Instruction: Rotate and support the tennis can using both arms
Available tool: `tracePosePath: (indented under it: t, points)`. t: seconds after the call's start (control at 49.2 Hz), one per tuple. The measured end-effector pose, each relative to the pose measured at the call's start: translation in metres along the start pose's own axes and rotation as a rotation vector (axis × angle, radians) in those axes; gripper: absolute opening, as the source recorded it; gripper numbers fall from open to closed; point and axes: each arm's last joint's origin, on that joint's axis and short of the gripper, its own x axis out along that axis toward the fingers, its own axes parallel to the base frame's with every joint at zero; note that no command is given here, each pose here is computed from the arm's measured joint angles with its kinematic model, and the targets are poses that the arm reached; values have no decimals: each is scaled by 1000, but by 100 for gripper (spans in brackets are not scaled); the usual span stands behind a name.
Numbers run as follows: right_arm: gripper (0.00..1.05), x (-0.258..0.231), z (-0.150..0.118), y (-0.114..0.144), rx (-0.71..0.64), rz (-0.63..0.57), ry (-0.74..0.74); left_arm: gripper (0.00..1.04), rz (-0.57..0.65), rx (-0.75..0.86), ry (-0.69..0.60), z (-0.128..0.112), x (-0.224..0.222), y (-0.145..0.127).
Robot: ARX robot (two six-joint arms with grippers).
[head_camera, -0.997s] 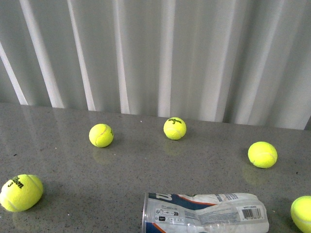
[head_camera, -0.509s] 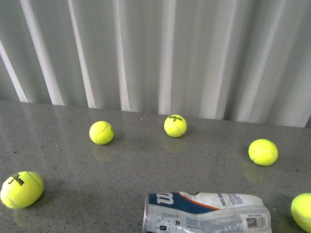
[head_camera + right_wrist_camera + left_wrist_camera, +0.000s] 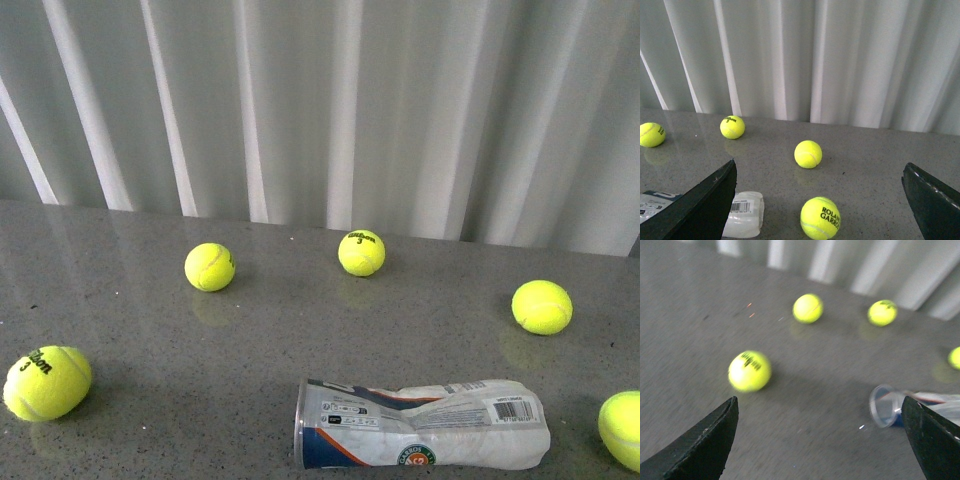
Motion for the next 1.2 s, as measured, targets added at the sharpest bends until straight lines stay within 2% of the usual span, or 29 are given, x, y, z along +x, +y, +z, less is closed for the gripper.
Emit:
tracePosePath:
  t: [0.081, 0.163, 0.264, 0.387, 0.549, 0.712, 1.017, 1.2]
  points:
    - [98, 0, 0, 0, 0, 0, 0, 98, -108, 15, -6, 28, 28, -10]
    - [98, 0, 0, 0, 0, 0, 0, 98, -192, 17, 132, 50, 84, -22]
    - [98, 0, 0, 0, 0, 0, 0, 98, -237, 8, 276, 55, 142, -39]
    - [98, 0, 0, 0, 0, 0, 0, 98, -408, -41, 454, 48, 195, -80]
    - [98, 0, 0, 0, 0, 0, 0, 98, -480, -65, 585, 15, 213, -100]
    - [98, 0, 0, 0, 0, 0, 0, 98, -486, -86, 664, -11, 216, -98]
    - [98, 0, 0, 0, 0, 0, 0, 98, -440, -99, 679, -30, 218, -82]
    - [98, 0, 0, 0, 0, 0, 0, 98, -435, -105, 685, -42, 219, -81]
